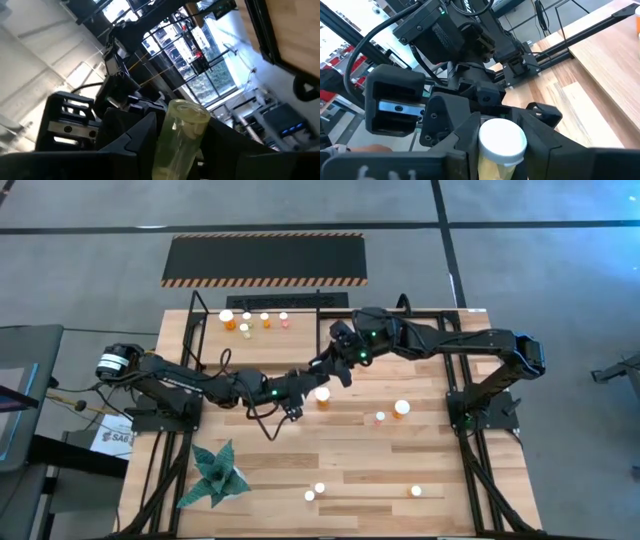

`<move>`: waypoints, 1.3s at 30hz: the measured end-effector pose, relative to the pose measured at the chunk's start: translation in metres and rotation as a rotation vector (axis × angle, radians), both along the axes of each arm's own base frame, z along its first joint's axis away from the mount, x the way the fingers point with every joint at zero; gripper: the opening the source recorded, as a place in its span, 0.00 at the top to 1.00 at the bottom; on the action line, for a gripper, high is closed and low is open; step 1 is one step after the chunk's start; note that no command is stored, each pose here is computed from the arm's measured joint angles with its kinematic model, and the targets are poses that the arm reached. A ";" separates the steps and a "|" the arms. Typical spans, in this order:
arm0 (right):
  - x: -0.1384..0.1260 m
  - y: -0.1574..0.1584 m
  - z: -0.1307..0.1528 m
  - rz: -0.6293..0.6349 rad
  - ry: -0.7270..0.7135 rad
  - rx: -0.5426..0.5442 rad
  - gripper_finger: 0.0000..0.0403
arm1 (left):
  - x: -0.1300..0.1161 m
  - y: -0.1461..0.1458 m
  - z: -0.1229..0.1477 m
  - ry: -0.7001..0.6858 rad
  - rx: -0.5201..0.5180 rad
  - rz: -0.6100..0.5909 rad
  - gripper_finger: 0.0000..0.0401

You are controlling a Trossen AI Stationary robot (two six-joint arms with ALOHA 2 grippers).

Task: Pick and place medicine bottles onto shelf by color
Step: Move the yellow pill bottle to the middle of the table

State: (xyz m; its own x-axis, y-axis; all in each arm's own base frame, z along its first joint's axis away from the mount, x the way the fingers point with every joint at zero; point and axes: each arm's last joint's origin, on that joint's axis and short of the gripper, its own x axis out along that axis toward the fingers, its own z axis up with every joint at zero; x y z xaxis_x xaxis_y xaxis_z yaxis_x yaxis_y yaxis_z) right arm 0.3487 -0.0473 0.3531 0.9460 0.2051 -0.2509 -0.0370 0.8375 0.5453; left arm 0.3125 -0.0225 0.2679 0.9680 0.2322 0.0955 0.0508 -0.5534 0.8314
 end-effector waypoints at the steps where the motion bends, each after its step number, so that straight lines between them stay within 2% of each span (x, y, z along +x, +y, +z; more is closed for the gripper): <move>1: 0.000 -0.001 0.000 -0.001 0.001 0.000 0.69 | 0.000 0.000 0.000 -0.006 -0.025 -0.003 0.68; 5: -0.001 -0.005 -0.001 -0.011 0.018 0.011 0.69 | 0.000 0.000 0.000 -0.020 -0.088 -0.010 0.63; 14: -0.003 -0.011 -0.004 -0.031 0.055 0.032 0.68 | 0.000 0.000 -0.001 -0.032 -0.146 -0.018 0.52; 19: -0.007 -0.024 -0.007 -0.064 0.086 0.048 0.68 | 0.000 0.000 -0.002 -0.016 -0.150 -0.012 0.50; 23: -0.013 -0.039 -0.010 -0.106 0.123 0.051 0.68 | 0.000 0.001 -0.005 -0.002 -0.204 0.003 0.50; 27: -0.019 -0.057 -0.015 -0.175 0.170 0.002 0.68 | 0.000 0.000 -0.011 0.019 -0.350 0.025 0.50; 31: -0.027 -0.072 -0.020 -0.223 0.219 -0.028 0.68 | -0.001 0.003 -0.014 -0.044 -0.580 0.099 0.50; 35: -0.036 -0.084 -0.025 -0.271 0.290 -0.054 0.67 | -0.003 0.009 -0.015 -0.194 -0.814 0.270 0.50; 39: -0.046 -0.090 -0.026 -0.318 0.353 -0.081 0.67 | -0.007 0.021 -0.022 -0.319 -0.930 0.494 0.50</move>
